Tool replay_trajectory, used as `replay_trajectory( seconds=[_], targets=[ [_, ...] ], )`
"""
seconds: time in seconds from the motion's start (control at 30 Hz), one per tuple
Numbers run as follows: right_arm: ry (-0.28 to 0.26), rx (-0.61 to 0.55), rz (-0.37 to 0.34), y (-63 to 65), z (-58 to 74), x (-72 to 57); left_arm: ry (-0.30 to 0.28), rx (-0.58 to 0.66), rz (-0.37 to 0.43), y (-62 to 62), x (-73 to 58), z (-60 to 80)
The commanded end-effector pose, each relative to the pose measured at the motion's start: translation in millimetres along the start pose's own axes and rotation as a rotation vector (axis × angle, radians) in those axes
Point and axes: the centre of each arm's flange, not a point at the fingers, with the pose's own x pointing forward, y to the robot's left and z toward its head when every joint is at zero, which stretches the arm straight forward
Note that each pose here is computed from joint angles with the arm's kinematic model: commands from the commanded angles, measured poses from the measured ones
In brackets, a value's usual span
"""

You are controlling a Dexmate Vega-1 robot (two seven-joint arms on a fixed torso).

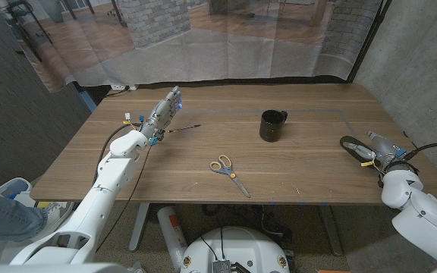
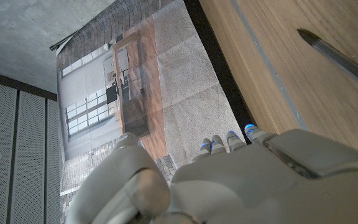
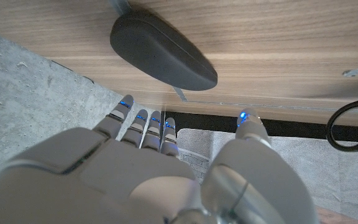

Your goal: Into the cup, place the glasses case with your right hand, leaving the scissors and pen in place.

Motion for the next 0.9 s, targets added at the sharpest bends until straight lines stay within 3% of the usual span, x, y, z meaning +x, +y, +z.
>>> replay_trajectory(
  seconds=[0.03,0.37,0.9],
  targets=[
    [0.023,-0.019,0.025,1.4,0.4,3.6,-0.001,-0.003,0.004,-0.2,3.5,-0.3],
    [0.033,-0.028,0.041,4.0,-1.4,6.6,0.003,-0.004,-0.011,-6.1,9.7,-1.5],
    [0.063,-0.048,0.077,7.6,1.4,12.6,0.011,-0.007,-0.019,-2.0,17.6,-4.2]
  ],
)
